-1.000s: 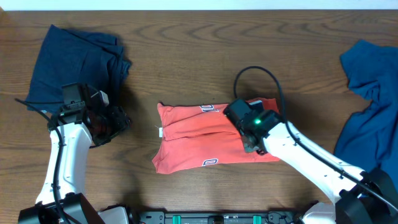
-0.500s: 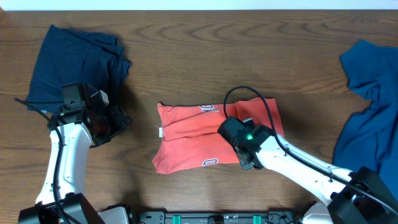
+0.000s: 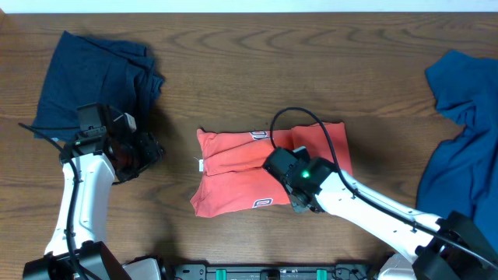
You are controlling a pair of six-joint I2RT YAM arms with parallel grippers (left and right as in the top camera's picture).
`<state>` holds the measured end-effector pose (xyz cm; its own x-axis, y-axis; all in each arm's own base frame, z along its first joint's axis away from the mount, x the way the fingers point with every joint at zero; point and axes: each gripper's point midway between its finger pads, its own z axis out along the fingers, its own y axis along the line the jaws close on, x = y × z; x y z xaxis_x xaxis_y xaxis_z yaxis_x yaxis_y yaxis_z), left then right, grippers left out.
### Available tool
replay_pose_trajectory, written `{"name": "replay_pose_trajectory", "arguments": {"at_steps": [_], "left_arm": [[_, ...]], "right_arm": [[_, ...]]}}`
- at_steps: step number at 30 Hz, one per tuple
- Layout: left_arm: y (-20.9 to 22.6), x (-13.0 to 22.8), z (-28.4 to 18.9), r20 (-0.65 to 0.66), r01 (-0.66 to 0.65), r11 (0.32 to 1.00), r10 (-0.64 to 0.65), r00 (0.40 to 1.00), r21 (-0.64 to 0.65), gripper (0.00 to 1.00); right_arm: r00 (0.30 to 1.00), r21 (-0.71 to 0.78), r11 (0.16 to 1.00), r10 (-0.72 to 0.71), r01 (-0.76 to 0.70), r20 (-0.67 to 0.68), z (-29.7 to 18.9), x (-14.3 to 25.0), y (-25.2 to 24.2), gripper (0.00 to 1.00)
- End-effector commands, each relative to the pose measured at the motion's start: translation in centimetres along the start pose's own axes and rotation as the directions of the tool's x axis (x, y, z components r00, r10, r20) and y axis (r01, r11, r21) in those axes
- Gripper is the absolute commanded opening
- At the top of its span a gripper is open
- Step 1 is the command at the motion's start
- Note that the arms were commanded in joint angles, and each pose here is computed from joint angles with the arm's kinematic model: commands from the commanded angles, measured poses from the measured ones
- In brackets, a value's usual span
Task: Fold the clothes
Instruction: 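Release and press the folded bundle flat with the right gripper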
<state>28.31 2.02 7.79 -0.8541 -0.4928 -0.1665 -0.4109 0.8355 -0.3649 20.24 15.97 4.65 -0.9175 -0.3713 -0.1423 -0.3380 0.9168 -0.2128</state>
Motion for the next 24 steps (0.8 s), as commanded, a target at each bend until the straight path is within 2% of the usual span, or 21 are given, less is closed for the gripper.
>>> {"name": "replay_pose_trajectory", "arguments": {"at_steps": [1,11,13,14,16,18,20,24], "left_arm": [[-0.6,-0.8,-0.7,0.027,-0.030,0.999,0.030,0.999,0.011,0.61],[-0.6,-0.8,-0.7,0.027,-0.031,0.999,0.030,0.999,0.011,0.61],[-0.6,-0.8,-0.7,0.027,-0.031,0.999,0.030,0.999,0.011,0.61],[-0.6,-0.8,-0.7,0.027,-0.031,0.999,0.031,0.999,0.011,0.61],[-0.6,-0.8,-0.7,0.027,-0.031,0.999,0.030,0.999,0.011,0.61],[-0.6,-0.8,-0.7,0.028,-0.031,0.999,0.031,0.999,0.011,0.61],[-0.6,-0.8,-0.7,0.027,-0.031,0.999,0.030,0.999,0.011,0.61],[-1.6,-0.6,-0.7,0.018,-0.067,0.996,0.066,0.998,0.064,0.59]], "right_arm": [[1.000,-0.084,0.996,0.008,-0.008,0.005,-1.1,-0.4,1.7,0.01],[0.999,-0.150,0.988,-0.032,0.029,-0.019,-1.5,0.5,3.4,0.01],[0.997,-0.171,0.983,-0.076,0.073,-0.009,-1.6,0.5,4.1,0.01],[0.995,-0.177,0.979,-0.102,0.101,0.002,-1.7,0.5,4.4,0.06],[0.994,-0.170,0.979,-0.108,0.111,0.026,-1.8,0.0,4.5,0.45],[0.994,-0.145,0.985,-0.086,0.096,0.071,-1.9,-1.1,4.0,0.52],[0.990,-0.107,0.992,-0.045,0.059,0.134,-2.6,-2.8,2.7,0.53],[0.966,-0.128,0.990,0.093,-0.063,0.242,-5.2,-6.6,-0.1,0.38]]}}
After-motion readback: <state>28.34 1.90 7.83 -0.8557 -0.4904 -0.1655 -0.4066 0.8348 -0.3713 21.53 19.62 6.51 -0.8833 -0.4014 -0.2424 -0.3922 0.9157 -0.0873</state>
